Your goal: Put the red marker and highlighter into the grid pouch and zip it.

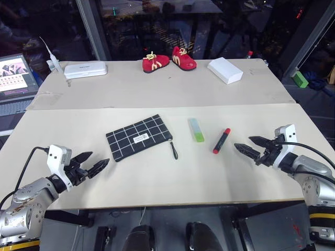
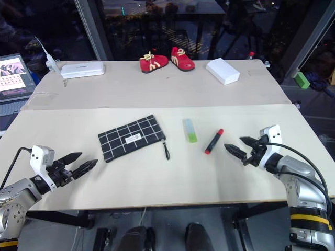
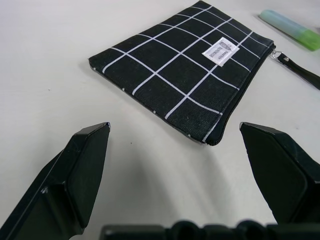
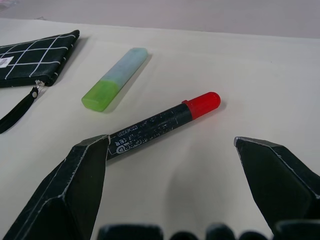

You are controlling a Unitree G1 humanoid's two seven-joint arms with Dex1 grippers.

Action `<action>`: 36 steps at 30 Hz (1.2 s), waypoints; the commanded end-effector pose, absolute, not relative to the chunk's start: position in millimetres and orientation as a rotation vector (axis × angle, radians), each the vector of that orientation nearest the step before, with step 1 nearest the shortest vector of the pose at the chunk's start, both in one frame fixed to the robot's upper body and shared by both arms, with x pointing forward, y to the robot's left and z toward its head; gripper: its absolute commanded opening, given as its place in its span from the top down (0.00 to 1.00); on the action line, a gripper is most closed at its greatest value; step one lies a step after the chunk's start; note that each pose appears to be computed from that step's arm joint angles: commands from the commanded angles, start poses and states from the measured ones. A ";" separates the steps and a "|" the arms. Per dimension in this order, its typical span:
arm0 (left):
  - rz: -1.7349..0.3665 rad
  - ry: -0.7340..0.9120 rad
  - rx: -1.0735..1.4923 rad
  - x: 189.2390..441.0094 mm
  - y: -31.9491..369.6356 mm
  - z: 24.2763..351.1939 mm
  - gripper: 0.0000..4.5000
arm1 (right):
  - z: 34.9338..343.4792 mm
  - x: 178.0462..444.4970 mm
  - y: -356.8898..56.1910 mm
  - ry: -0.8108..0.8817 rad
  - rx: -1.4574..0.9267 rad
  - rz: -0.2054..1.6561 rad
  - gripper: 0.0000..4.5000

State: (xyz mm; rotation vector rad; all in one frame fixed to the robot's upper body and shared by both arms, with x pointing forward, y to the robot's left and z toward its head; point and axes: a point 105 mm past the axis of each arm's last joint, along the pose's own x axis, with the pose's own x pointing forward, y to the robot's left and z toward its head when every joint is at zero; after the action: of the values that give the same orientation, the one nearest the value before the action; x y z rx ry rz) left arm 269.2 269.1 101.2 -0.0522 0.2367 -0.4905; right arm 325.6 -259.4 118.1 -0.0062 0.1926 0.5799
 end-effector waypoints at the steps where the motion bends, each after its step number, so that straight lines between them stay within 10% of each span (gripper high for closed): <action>1: -0.504 0.156 -0.002 274.3 269.6 121.3 0.00 | 137.3 330.2 -259.6 0.133 -0.033 0.585 0.01; 7: -0.516 0.044 0.223 283.8 274.9 135.7 0.00 | 145.2 340.5 -249.2 0.108 0.008 0.600 0.16; 18: -0.589 0.050 0.585 292.1 284.9 127.9 0.00 | 170.2 353.8 -135.7 0.053 -0.072 1.014 0.99; 29: -0.711 0.128 0.870 284.7 283.6 110.1 0.00 | 140.2 424.4 -35.6 0.133 -0.466 0.938 0.99; 36: -0.688 0.063 0.823 286.1 275.1 122.8 0.00 | 124.1 421.8 -9.3 0.159 -0.550 1.012 0.99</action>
State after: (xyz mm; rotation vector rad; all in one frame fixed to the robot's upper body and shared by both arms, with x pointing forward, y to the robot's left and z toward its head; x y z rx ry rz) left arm 284.3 277.4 107.9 0.8270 0.1204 -0.7106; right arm 420.4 -14.9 115.4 -0.4956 0.2021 1.0011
